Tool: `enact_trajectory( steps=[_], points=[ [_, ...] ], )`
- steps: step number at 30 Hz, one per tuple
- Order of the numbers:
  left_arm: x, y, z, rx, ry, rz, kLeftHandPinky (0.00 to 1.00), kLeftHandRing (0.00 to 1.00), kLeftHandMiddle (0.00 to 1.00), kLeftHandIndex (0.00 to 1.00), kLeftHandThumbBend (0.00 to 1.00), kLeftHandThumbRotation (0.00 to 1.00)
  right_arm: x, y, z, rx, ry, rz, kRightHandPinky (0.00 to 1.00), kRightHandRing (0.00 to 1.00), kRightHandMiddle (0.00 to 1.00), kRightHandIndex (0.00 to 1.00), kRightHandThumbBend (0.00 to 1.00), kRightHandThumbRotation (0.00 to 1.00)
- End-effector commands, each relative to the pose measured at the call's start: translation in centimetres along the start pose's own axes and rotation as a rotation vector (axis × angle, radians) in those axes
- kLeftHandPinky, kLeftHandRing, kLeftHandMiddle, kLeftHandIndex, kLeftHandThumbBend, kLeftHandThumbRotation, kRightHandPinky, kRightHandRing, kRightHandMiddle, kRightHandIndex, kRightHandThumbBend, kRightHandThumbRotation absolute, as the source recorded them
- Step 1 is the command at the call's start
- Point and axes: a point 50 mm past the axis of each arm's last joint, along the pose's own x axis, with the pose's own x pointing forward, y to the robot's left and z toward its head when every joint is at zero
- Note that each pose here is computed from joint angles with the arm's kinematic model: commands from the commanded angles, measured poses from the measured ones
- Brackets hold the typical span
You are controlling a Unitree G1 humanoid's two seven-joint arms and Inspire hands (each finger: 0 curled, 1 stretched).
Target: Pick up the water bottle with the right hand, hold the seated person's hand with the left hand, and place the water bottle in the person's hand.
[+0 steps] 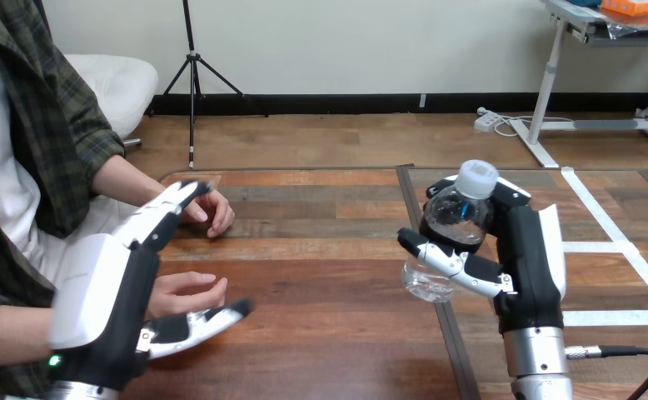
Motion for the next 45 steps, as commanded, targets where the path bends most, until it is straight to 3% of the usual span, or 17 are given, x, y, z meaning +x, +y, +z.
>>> enact_trajectory(
  steps=[1,10,15,17,20,27,45],
  points=[
    [0.8,1.9,0.2,0.184,-0.017,0.057,0.77,0.84,0.86,0.81,0.95,0.00,1.9,0.3,1.6,0.020,-0.099,0.002,0.41,0.44,0.48,0.50,0.70,0.00],
    [0.9,2.5,-0.5,0.371,0.056,-0.001,0.75,0.82,0.84,0.80,1.00,0.00,1.8,0.3,1.5,0.020,-0.089,0.014,0.41,0.44,0.48,0.50,0.69,0.00],
    [1.1,2.7,-1.0,0.459,0.099,-0.074,0.75,0.82,0.83,0.80,0.99,0.00,1.8,0.3,1.5,0.031,-0.086,0.017,0.41,0.44,0.48,0.50,0.69,0.00],
    [1.5,2.6,-1.8,0.553,0.191,-0.229,0.76,0.82,0.83,0.80,0.98,0.02,1.8,0.3,1.4,0.034,-0.086,0.020,0.41,0.44,0.49,0.50,0.69,0.00],
    [1.7,2.5,-2.3,0.610,0.249,-0.322,0.79,0.83,0.84,0.81,0.96,0.04,1.7,0.2,1.4,0.028,-0.086,0.021,0.41,0.44,0.48,0.50,0.69,0.00],
    [2.1,2.3,-2.5,0.670,0.302,-0.408,0.80,0.83,0.84,0.81,0.95,0.05,1.7,0.2,1.4,0.032,-0.083,0.017,0.41,0.44,0.48,0.50,0.69,0.00],
    [2.7,1.6,-2.9,0.712,0.387,-0.530,0.82,0.84,0.86,0.81,0.92,0.06,1.7,0.0,1.4,0.037,-0.083,0.026,0.43,0.45,0.49,0.50,0.68,0.00]
  ],
)
